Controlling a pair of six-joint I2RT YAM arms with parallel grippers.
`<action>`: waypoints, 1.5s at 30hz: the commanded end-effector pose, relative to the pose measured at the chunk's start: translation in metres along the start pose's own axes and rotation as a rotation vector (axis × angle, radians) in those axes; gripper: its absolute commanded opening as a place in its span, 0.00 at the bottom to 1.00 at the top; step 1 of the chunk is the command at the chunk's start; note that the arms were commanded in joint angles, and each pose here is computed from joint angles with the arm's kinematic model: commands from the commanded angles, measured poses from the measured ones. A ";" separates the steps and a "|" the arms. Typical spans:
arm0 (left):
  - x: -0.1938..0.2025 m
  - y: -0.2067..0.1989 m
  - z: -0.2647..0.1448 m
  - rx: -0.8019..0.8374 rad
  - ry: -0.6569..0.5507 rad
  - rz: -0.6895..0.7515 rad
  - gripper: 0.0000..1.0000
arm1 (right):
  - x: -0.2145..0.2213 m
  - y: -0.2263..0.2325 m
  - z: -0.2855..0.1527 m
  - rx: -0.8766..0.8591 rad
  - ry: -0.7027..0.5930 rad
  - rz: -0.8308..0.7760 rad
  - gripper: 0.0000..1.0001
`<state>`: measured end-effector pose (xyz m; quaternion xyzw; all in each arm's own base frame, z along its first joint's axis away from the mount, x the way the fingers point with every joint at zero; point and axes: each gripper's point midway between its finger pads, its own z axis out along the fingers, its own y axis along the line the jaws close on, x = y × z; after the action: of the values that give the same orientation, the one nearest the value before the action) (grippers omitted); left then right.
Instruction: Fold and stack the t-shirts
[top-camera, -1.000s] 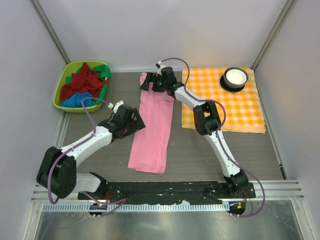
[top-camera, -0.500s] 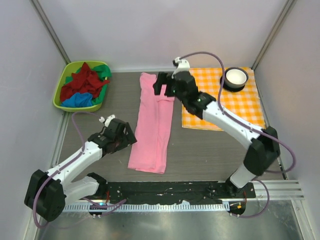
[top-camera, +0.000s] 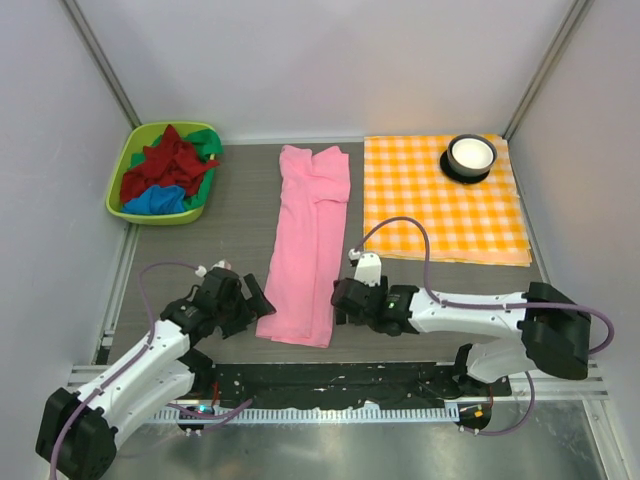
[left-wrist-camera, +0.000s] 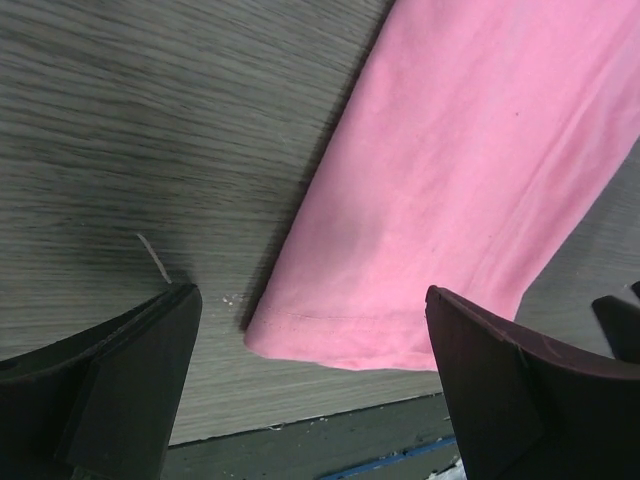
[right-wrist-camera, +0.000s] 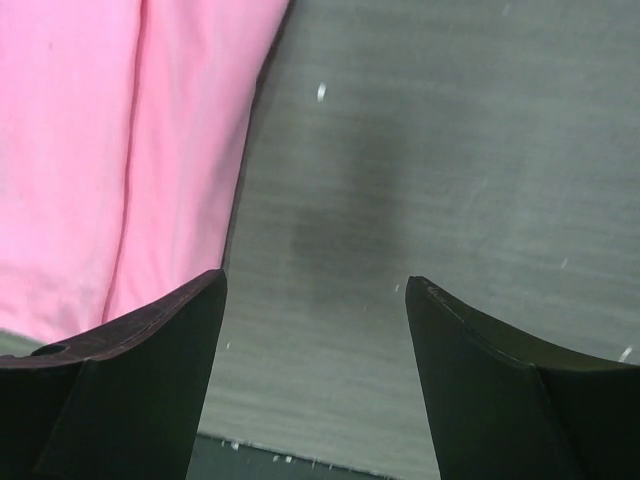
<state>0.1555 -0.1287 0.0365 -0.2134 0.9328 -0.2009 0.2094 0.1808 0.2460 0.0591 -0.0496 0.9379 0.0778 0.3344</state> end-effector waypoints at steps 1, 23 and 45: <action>0.016 -0.003 0.003 0.041 0.074 -0.012 1.00 | 0.010 0.004 -0.011 -0.006 -0.061 0.175 0.78; 0.046 0.019 0.019 0.006 0.166 -0.001 0.82 | 0.049 0.018 -0.022 -0.067 -0.009 0.272 0.73; 0.045 0.023 0.020 0.017 0.123 -0.023 0.11 | 0.052 0.026 -0.027 -0.182 0.000 0.444 0.73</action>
<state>0.1393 -0.1503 0.0159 -0.2085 0.9240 -0.2644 0.1810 0.1157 0.2479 0.0369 0.0860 0.9361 0.1698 0.2958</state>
